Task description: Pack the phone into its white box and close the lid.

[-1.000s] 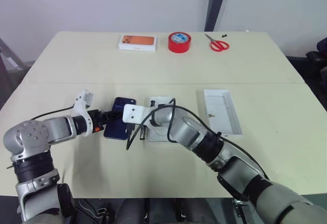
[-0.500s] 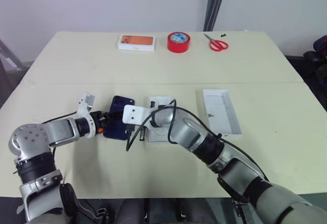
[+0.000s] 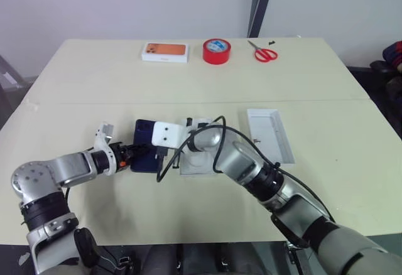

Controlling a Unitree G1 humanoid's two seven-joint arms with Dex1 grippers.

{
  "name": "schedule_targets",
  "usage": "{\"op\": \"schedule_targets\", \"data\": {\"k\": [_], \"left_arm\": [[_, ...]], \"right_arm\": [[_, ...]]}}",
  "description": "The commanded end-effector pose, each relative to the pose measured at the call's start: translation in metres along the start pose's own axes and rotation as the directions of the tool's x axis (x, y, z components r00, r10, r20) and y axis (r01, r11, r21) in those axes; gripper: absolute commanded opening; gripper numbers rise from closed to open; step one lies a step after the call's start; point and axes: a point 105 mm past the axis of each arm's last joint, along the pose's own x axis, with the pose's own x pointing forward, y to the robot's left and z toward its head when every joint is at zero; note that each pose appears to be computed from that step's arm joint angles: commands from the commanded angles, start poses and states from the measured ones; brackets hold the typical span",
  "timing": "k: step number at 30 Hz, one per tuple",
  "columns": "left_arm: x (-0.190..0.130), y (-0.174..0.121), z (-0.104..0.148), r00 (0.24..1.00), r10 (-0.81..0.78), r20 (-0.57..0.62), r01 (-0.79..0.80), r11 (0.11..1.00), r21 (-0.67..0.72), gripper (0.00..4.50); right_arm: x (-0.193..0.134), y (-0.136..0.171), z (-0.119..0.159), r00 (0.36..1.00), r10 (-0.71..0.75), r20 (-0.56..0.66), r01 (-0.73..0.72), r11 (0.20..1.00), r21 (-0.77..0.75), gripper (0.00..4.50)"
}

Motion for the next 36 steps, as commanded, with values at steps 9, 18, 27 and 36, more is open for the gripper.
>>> {"op": "schedule_targets", "data": {"k": [9,18,27,36], "left_arm": [[-0.009,-0.023,0.003,0.987,-0.122,0.105,0.123,0.992,-0.011,0.07],[0.02,-0.1,-0.015,0.96,-0.26,0.102,0.26,0.966,0.016,0.07],[0.065,-0.111,-0.049,0.982,-0.186,-0.017,0.185,0.981,-0.051,0.07],[0.079,-0.109,-0.066,0.985,-0.138,-0.104,0.139,0.99,0.0,1.76]], "right_arm": [[-0.043,-0.017,0.013,0.995,-0.06,0.077,0.061,0.998,-0.012,0.0],[-0.105,-0.052,-0.031,0.988,-0.152,0.031,0.149,0.984,0.094,0.0],[-0.117,-0.062,-0.067,0.972,-0.221,-0.079,0.23,0.963,0.142,0.0],[-0.114,-0.058,-0.067,0.972,-0.222,-0.08,0.232,0.96,0.157,0.0]]}}
